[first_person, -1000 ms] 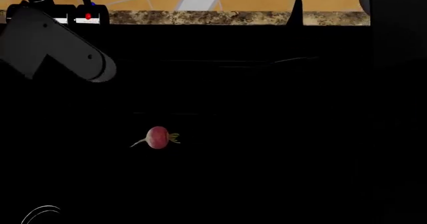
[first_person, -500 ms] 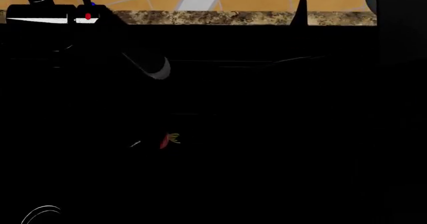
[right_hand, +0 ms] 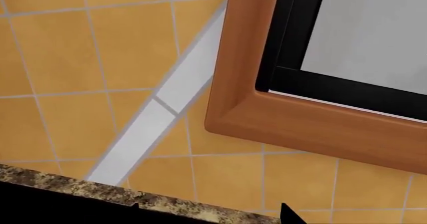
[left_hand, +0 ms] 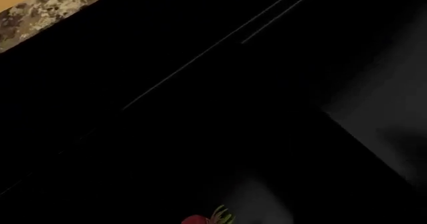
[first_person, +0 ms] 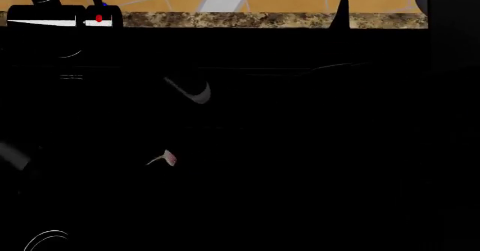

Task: Pick the radish from the sink and place it on the plate located on the counter

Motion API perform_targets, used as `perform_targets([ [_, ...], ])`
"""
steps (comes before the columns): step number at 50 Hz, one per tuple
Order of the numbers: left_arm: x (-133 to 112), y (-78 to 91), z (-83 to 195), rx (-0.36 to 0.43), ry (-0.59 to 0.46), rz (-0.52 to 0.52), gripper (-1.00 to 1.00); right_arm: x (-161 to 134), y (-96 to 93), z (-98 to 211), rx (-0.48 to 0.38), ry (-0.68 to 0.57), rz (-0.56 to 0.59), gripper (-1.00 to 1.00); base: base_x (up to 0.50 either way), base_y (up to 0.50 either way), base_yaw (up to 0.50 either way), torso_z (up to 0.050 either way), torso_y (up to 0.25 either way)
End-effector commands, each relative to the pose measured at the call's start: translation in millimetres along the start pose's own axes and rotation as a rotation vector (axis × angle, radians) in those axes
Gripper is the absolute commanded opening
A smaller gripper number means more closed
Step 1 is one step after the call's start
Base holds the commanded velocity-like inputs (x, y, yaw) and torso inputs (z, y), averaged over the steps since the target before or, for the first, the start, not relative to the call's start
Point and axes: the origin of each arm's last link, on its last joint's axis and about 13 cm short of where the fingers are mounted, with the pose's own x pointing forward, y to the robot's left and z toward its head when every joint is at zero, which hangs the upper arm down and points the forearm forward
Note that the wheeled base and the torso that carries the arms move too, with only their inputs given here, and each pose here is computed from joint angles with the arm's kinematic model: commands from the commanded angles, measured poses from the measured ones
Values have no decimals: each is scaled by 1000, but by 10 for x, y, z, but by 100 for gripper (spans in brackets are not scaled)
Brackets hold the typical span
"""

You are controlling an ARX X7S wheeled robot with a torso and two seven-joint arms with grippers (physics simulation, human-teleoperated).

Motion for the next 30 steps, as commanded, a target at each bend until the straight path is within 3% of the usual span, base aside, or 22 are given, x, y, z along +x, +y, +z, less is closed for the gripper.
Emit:
perform_targets([
  [1, 191, 30, -97, -42, 4, -27, 100, 29, 11, -18, -4, 10, 0, 100, 0, 0, 0, 0, 0],
  [30, 354, 102, -312, -65, 96, -10, 100, 36, 11, -31, -10, 20, 1, 100, 0, 0, 0, 0, 0],
])
